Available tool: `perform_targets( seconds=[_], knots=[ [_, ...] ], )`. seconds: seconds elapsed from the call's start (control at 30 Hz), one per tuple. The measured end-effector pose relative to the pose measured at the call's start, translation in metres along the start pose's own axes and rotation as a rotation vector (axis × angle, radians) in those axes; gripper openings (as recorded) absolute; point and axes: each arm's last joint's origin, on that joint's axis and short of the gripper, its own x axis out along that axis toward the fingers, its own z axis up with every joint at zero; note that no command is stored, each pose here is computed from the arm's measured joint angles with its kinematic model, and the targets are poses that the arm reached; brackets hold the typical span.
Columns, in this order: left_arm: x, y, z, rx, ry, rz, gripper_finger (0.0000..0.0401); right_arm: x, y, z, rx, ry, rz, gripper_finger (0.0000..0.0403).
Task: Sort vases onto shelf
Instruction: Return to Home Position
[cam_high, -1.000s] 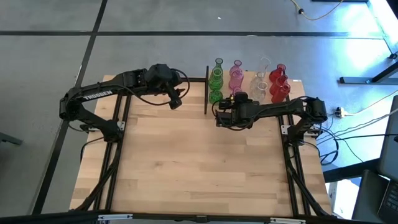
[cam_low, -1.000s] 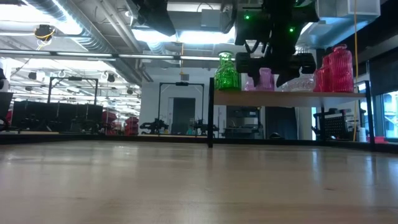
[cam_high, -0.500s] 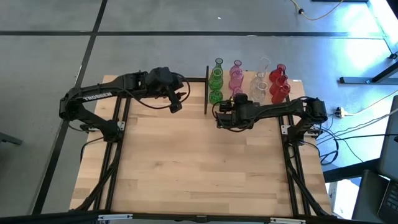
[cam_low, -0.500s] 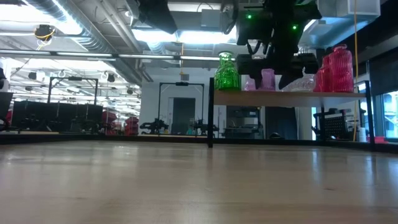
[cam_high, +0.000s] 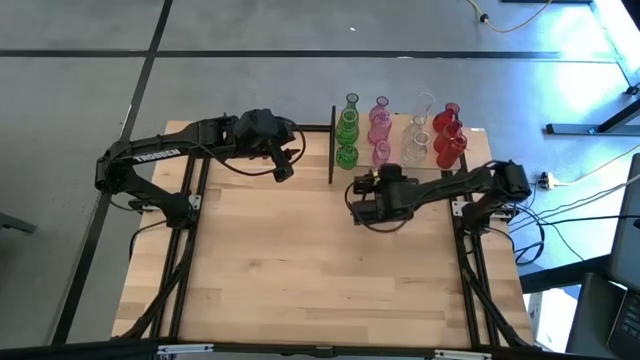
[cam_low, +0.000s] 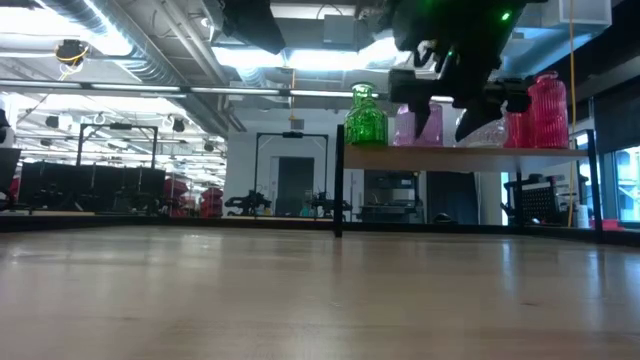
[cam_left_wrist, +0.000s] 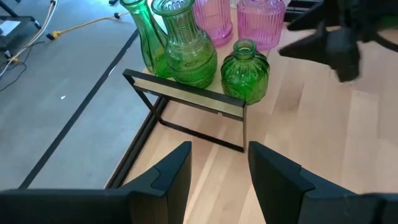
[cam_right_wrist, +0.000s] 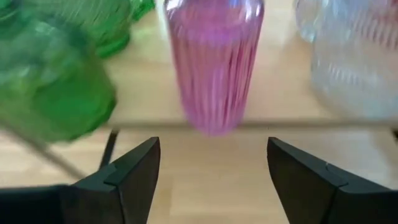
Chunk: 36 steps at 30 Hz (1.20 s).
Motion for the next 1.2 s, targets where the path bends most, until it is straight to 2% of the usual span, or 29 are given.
perform_targets(
  seconds=[0.2,0.33,0.47,0.67,0.8,0.9,0.97,1.07,1.2],
  knots=[
    [0.0,0.0,0.0,-0.002,0.0,-0.001,0.0151,-0.032,-0.007,-0.011,0.016,0.066,0.054,0.0273],
    [0.0,0.0,0.0,-0.002,0.0,-0.006,0.0151,-0.064,-0.019,-0.013,0.019,0.075,0.056,0.0273],
    [0.0,-0.001,0.0,-0.004,0.0,-0.027,0.0151,-0.104,-0.029,-0.005,-0.005,0.068,0.109,0.0273],
    [-0.001,-0.003,0.001,-0.001,-0.007,-0.101,0.0151,-0.162,-0.037,0.026,0.02,0.027,0.396,0.0273],
    [-0.005,-0.004,0.003,-0.016,-0.045,-0.191,0.0151,-0.191,-0.05,0.056,0.064,-0.096,0.571,0.0273],
    [-0.015,-0.003,0.01,-0.075,-0.129,-0.262,0.0151,-0.2,-0.065,0.077,0.054,-0.172,0.642,0.027],
    [-0.025,-0.001,0.016,-0.132,-0.202,-0.303,0.0151,-0.202,-0.075,0.089,0.06,-0.217,0.67,0.0256],
    [-0.051,0.007,0.024,-0.213,-0.342,-0.32,0.0151,-0.204,-0.091,0.103,0.047,-0.3,0.712,0.0214],
    [-0.094,0.025,0.022,-0.274,-0.492,-0.245,0.0151,-0.205,-0.118,0.121,0.019,-0.349,0.767,0.013]
  ],
)
